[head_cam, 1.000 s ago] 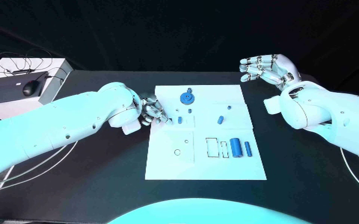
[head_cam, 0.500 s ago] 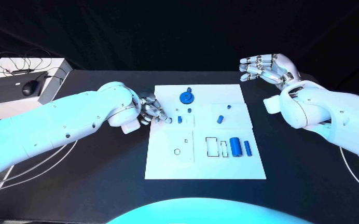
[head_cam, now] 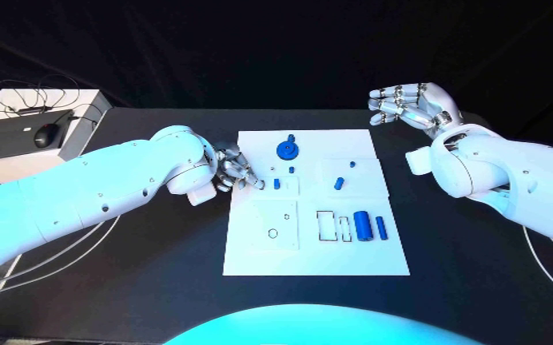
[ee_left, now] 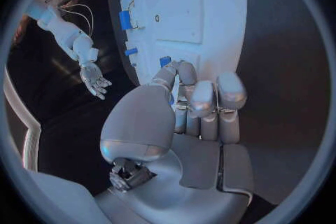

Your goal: Assemble the parts on the task board

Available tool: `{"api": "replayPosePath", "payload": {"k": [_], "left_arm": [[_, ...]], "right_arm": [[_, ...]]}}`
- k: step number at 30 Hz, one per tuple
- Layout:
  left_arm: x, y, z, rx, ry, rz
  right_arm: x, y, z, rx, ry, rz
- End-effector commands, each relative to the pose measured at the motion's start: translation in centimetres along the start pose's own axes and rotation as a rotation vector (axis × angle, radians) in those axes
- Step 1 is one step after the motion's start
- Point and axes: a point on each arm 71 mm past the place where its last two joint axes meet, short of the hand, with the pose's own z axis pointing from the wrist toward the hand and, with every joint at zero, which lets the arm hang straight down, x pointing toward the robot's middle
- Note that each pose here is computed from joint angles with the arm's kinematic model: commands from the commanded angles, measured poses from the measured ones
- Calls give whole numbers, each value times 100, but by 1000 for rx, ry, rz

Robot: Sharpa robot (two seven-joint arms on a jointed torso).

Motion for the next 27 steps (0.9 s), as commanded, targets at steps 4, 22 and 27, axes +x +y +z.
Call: {"api": "replayPosePath", "payload": {"k": [4, 22, 27], "left_arm": [[-5, -7, 5, 11, -10, -6], [32, -6, -2, 17, 47, -8], [43, 0, -5, 16, 66, -1]], "right_arm": [[10, 5, -1, -9, 11, 2], [8, 3, -4, -8, 11, 2], [4, 3, -6, -7, 11, 1]]}}
